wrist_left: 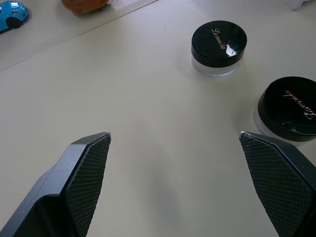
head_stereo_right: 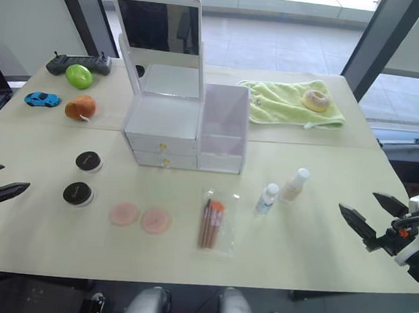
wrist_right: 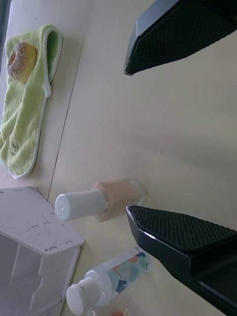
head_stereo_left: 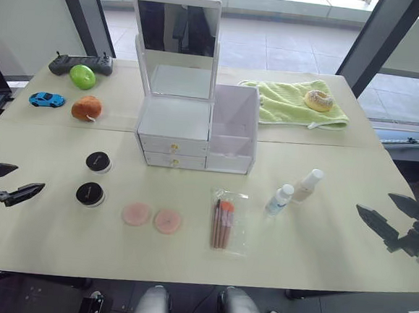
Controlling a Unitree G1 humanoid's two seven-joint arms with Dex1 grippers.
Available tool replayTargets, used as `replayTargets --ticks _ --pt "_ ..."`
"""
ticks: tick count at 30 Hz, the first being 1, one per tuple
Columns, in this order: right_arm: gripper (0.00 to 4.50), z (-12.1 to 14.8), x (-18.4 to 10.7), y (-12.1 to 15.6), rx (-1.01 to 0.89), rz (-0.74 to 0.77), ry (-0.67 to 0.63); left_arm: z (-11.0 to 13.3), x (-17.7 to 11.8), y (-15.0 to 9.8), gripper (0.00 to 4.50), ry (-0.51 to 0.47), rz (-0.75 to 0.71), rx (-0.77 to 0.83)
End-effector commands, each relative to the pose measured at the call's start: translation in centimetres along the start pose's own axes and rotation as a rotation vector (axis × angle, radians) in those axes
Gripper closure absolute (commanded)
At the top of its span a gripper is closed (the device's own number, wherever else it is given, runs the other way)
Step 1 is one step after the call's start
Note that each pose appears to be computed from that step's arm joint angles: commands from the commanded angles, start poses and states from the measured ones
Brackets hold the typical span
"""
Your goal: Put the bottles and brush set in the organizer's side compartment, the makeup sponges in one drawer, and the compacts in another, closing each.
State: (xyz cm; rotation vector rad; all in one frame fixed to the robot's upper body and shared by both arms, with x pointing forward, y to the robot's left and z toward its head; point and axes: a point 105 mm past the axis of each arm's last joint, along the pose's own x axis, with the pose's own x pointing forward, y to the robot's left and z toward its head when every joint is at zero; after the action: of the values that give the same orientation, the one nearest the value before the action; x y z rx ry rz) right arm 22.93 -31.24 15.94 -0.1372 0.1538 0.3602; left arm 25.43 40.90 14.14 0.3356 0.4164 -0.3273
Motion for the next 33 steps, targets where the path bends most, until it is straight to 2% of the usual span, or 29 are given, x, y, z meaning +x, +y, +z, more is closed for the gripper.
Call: replayTargets --ticks 1,8,11,14,17,20,23,27,33 --pt "0.03 0.9 -0.1 -0.1 -0.024 0.002 -0.018 0.6 -0.4 1.0 0.00 -0.015 0.044 0.036" --pt "0.03 0.9 -0.2 -0.1 -0.023 0.003 -0.015 0.3 -0.1 1.8 0.00 -0.041 0.051 0.027" --pt "0.03 0.7 -0.1 0.7 -0.024 0.031 0.018 1.4 0.8 0.9 0.00 -0.077 0.002 0.055" --pt "0.03 0.9 0.2 1.8 -0.012 0.061 0.034 3.7 2.5 -2.4 0.00 -0.147 -0.136 0.100" --pt "0.03 0.9 0.5 2.8 -0.003 0.074 0.055 6.1 4.5 -8.4 0.00 -0.214 -0.348 0.131" --pt "0.03 0.5 0.9 3.8 0.008 0.081 0.072 7.2 4.9 -13.9 0.00 -0.231 -0.544 0.157" --pt "0.03 0.3 1.6 4.2 0.020 0.039 0.069 8.7 4.5 -18.3 0.00 -0.261 -0.708 0.168" --pt "0.03 1.1 2.8 4.4 0.054 -0.014 0.009 10.8 3.9 -20.8 0.00 -0.305 -0.797 0.171" --pt "0.03 2.2 4.6 4.9 0.090 -0.041 -0.045 12.9 4.0 -22.5 0.00 -0.349 -0.830 0.239"
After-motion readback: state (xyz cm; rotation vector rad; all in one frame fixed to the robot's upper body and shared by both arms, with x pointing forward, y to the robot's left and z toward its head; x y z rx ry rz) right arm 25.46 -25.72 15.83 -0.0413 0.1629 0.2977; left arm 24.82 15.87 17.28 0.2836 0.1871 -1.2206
